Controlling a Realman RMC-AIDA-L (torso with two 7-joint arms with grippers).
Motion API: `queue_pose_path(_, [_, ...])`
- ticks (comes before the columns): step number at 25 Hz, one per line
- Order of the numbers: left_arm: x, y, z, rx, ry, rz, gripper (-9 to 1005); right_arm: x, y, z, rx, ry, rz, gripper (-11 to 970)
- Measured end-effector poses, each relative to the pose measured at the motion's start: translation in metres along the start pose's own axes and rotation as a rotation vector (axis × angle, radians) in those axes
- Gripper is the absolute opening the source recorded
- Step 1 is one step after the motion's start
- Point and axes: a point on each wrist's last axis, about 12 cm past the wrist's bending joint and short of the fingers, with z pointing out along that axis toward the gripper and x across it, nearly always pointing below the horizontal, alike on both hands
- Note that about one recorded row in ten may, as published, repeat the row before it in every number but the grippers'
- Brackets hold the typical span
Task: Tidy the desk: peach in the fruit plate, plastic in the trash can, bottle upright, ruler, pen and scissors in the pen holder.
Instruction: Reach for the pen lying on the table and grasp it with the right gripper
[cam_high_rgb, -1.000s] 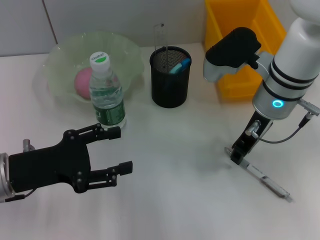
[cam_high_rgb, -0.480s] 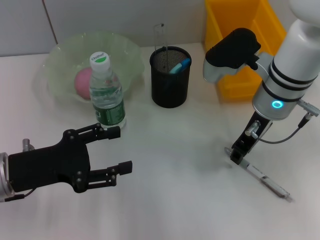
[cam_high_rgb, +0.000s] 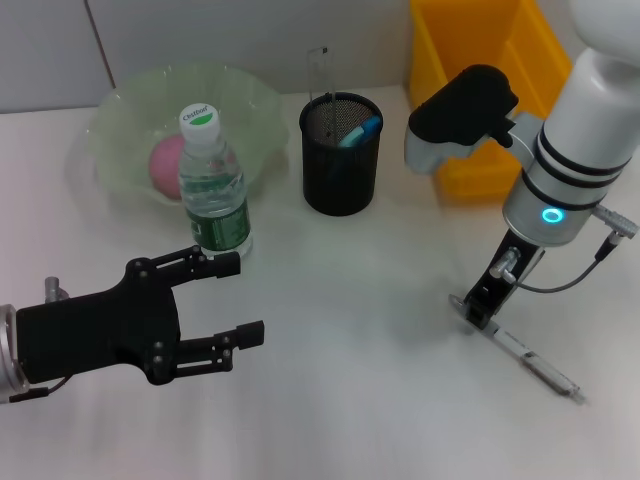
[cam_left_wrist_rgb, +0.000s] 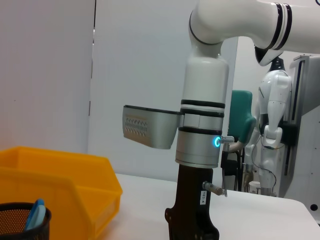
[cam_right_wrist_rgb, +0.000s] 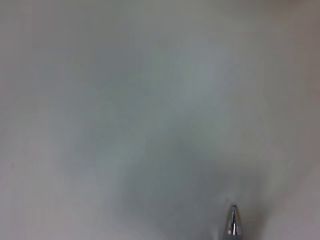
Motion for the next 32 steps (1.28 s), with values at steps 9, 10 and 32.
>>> queue_pose_path(9, [-0.0002, 0.0, -0.0001, 0.0, -0.001, 0.001, 780, -0.0003, 0.0012, 0.0018, -0.003, 0.001, -0.003, 210])
queue_pose_path(10, [-0.0002, 0.0, 0.0, 0.0, -0.001, 0.001, 780, -0.0003, 0.0014, 0.0021, -0.006, 0.001, -0.002, 209])
queue_pose_path(32, [-0.0004, 0.0002, -0.0004, -0.001, -0.001, 0.002, 777, -0.0009, 0.0015, 0.0044, -0.012, -0.007, -0.018, 189])
